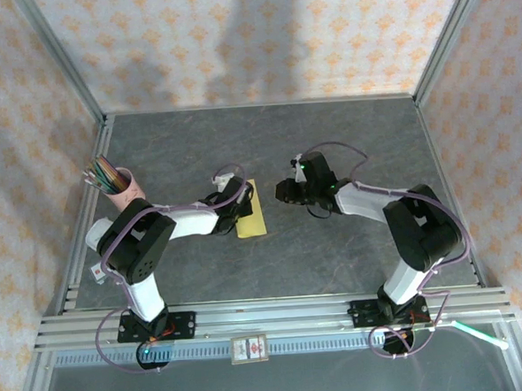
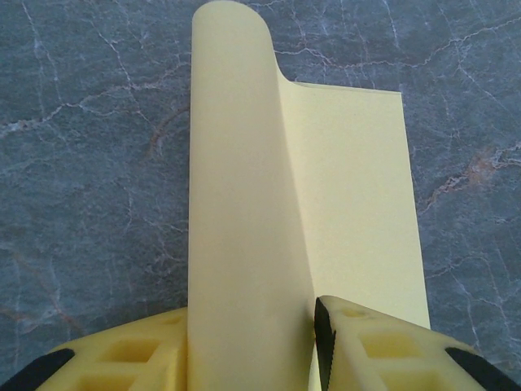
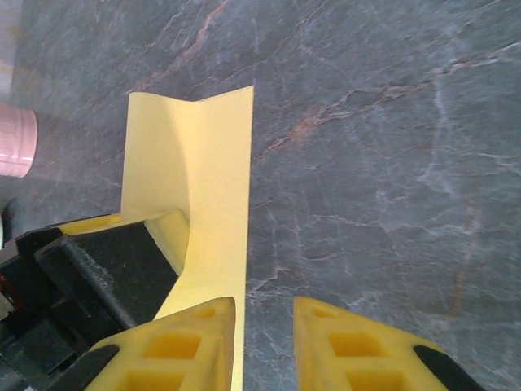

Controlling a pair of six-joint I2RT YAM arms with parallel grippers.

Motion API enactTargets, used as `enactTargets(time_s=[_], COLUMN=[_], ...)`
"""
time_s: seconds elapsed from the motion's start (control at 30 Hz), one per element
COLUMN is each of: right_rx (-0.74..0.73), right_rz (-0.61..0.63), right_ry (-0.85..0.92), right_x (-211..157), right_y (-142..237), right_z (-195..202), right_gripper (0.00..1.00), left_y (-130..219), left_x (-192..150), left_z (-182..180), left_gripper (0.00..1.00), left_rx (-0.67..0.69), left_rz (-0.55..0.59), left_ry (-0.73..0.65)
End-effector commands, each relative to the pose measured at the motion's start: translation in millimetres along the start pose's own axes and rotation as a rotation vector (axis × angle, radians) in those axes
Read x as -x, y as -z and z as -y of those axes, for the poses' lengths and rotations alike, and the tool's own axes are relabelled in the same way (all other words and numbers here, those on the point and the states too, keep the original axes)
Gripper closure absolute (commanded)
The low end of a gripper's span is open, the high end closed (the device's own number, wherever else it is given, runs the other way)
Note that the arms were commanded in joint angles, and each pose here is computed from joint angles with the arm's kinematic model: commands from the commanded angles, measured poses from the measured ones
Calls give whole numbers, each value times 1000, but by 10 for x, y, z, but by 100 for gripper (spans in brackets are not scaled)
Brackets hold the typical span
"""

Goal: Fold a paper plane with a square sheet of paper (pick it up from the middle)
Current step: Hold the square sheet of paper at the center of the table.

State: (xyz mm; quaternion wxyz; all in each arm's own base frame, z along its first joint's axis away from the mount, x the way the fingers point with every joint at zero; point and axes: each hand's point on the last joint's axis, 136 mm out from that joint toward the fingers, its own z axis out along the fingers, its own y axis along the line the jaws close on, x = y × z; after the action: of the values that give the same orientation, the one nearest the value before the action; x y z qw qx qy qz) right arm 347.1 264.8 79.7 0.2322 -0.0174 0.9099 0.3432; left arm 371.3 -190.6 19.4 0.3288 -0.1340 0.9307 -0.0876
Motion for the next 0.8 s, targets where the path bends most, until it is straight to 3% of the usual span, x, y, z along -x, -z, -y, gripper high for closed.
enactTargets(time_s=[0.0,0.33,0.77], right_rx=[79,160,166], right_rz=[-33,-141,-215], right_ry=[-11,-33,-56], right_x=[14,-173,-332], right_y=[-109,-454,-700], right_z=[-165,-366,-344], right_gripper=[76,80,81], left_y=[-162,-159,-176], left_x=[-276,-278,-292], left_z=[-343,-360,-361], left_gripper=[58,58,58], left_rx=[125,129,128], left_rz=[-72,-67,-69], left_ry=[-48,-45,-44])
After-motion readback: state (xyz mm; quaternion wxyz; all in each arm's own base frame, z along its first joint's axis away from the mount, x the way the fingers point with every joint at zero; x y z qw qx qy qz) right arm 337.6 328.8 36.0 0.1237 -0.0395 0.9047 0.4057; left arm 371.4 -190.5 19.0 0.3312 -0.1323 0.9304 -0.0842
